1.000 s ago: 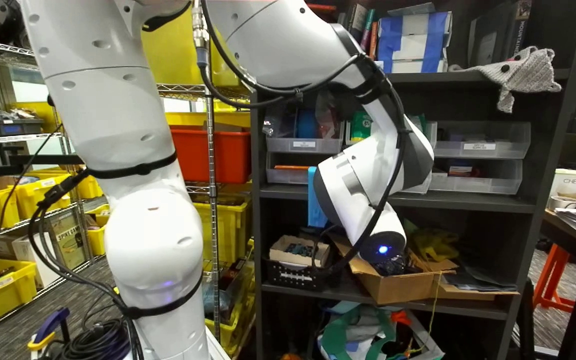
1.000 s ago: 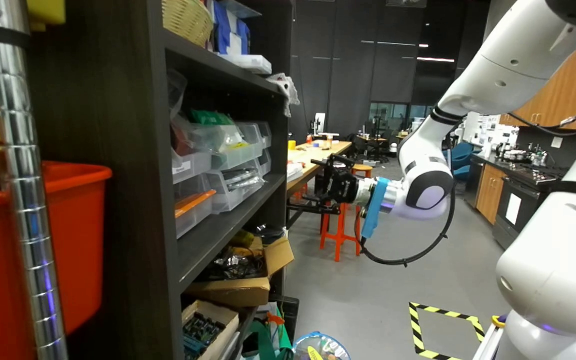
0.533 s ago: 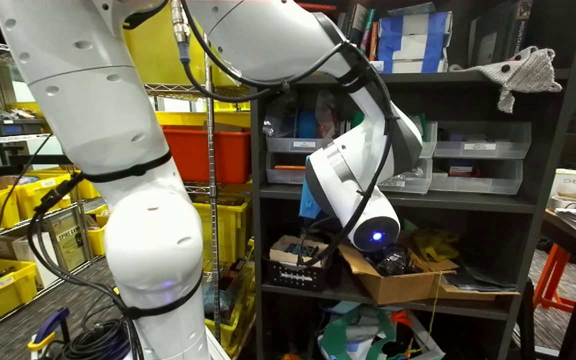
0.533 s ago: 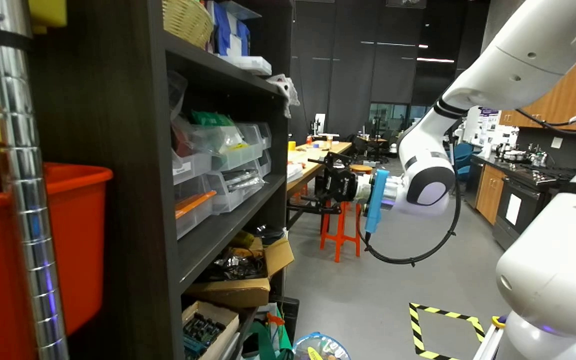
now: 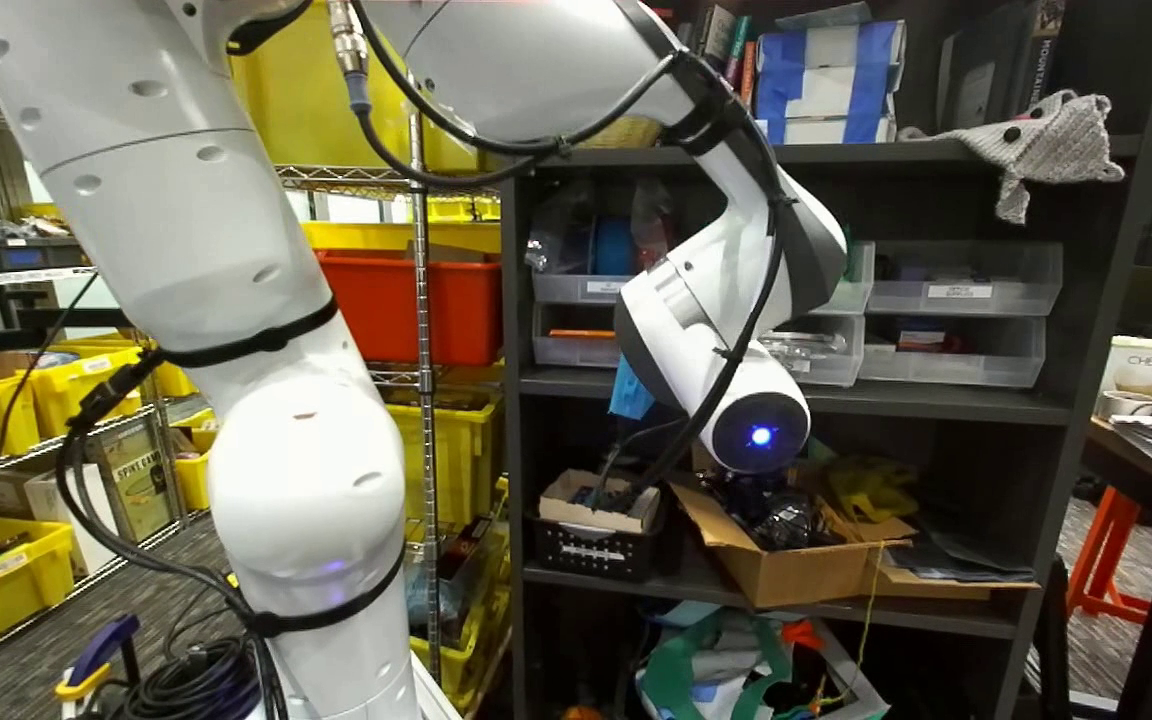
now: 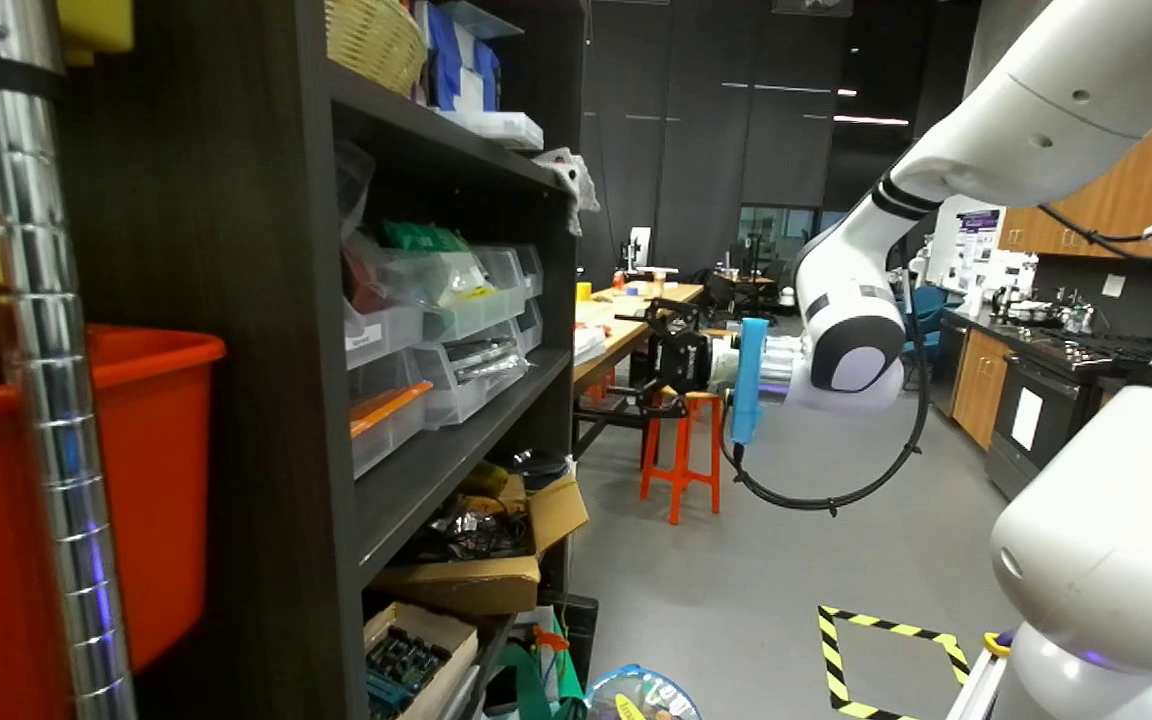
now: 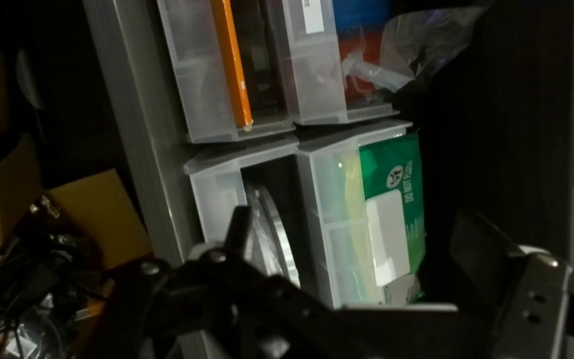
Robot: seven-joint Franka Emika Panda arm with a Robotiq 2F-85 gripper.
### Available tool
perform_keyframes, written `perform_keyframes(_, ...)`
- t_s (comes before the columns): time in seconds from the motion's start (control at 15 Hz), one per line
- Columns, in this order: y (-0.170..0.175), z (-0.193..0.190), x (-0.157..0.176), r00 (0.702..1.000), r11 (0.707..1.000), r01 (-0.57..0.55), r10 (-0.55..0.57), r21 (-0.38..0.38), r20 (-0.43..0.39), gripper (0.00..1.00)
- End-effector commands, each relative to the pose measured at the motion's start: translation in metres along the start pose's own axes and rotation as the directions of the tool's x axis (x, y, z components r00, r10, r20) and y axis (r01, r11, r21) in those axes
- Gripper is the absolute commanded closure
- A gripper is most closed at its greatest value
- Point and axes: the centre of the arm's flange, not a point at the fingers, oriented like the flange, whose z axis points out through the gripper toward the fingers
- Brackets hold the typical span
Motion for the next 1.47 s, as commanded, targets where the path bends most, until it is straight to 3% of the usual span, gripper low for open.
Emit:
perform_keyframes(0.0, -0.031, -0.020, -0.063, 0.997, 1.000, -0.011, 0.009, -0.029, -0.078, 0.00)
perform_keyframes(0.4, -0.068, -0.016, -0.086, 0.991, 0.997, 0.043, -0.050, -0.059, -0.121, 0.00)
perform_keyframes(1.0, -0.145, -0.025, -0.147, 0.986, 0.991, 0.125, -0.118, 0.046, -0.121, 0.00)
perform_keyframes(1.07, -0.149, -0.026, -0.149, 0.988, 0.993, 0.112, -0.106, 0.043, -0.109, 0.00)
perform_keyframes(1.13, -0.168, 0.006, -0.101, 0.987, 0.991, 0.130, -0.125, 0.041, -0.101, 0.00)
perform_keyframes(1.4, -0.177, 0.001, -0.115, 0.987, 0.990, 0.128, -0.122, 0.056, -0.102, 0.00)
